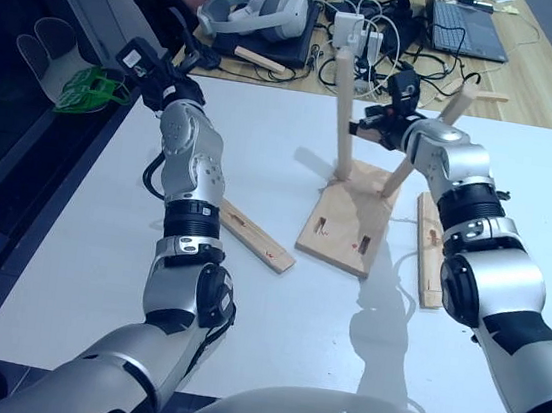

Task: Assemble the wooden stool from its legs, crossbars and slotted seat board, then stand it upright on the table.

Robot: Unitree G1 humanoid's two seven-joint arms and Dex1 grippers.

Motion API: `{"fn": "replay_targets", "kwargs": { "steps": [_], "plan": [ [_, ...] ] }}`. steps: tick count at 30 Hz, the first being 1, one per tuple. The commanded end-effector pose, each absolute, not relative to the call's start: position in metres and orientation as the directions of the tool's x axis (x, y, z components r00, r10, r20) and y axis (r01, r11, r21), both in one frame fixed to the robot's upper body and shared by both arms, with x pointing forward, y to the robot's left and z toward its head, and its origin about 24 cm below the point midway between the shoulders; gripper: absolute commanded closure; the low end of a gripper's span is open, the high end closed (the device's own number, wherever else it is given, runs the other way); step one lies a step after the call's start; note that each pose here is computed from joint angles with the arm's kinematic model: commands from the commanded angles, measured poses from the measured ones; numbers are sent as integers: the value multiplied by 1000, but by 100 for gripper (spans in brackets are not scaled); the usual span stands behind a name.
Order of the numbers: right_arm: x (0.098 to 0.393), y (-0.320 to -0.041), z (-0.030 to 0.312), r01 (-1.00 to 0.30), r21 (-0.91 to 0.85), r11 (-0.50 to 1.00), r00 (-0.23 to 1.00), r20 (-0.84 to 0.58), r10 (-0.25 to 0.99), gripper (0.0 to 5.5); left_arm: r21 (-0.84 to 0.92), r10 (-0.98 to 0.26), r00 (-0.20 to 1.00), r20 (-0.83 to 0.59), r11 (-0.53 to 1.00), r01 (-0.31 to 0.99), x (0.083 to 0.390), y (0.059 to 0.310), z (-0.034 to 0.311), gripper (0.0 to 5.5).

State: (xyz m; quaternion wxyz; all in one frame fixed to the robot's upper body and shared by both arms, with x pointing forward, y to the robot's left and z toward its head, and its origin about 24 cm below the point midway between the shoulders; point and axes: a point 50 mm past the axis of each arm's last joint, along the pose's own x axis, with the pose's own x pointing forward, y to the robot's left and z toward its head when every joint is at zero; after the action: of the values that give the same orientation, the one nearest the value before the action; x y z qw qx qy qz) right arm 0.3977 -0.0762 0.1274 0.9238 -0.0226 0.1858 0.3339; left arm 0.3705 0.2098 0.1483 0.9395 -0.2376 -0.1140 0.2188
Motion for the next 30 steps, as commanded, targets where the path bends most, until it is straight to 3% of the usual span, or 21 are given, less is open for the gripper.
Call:
{"fn": "replay_targets", "kwargs": {
  "steps": [1, 3, 6, 9, 11, 14, 16, 18, 22, 26, 30],
  "plan": [
    [387, -67, 105, -695, 119, 709, 608, -429, 668, 547, -490, 470, 877, 99, 790, -368, 370, 211, 146, 57],
    [394, -71, 118, -662, 86, 744, 685, -333, 648, 547, -489, 469, 878, 99, 791, -368, 370, 211, 147, 57],
    [400, -82, 158, -602, 82, 795, 796, -22, 605, 547, -471, 438, 889, 130, 817, -334, 370, 206, 151, 57],
    [383, -94, 198, -602, 45, 797, 773, 283, 568, 547, -435, 395, 900, 184, 854, -286, 368, 201, 158, 57],
    [365, -101, 218, -612, -2, 791, 729, 386, 565, 547, -408, 367, 906, 210, 875, -260, 365, 197, 159, 57],
    [340, -121, 235, -576, -68, 815, 724, 422, 546, 547, -390, 348, 915, 205, 886, -249, 357, 194, 152, 57],
    [322, -150, 219, -506, -98, 857, 788, 352, 505, 529, -381, 338, 921, 192, 891, -248, 347, 192, 145, 57],
    [288, -196, 170, -384, -146, 912, 897, 176, 406, 495, -367, 323, 930, 176, 898, -243, 333, 189, 135, 57],
    [194, -269, 90, -234, -331, 914, 969, -157, 191, 428, -352, 338, 932, 129, 895, -275, 311, 186, 114, 57],
    [120, -316, 46, -228, -324, 918, 897, -437, 68, 355, -348, 343, 930, 134, 895, -280, 308, 185, 113, 57],
    [63, -313, 11, -389, -42, 920, 653, -718, 243, 277, -329, 352, 924, 149, 899, -290, 309, 191, 116, 57]
  ]
}}
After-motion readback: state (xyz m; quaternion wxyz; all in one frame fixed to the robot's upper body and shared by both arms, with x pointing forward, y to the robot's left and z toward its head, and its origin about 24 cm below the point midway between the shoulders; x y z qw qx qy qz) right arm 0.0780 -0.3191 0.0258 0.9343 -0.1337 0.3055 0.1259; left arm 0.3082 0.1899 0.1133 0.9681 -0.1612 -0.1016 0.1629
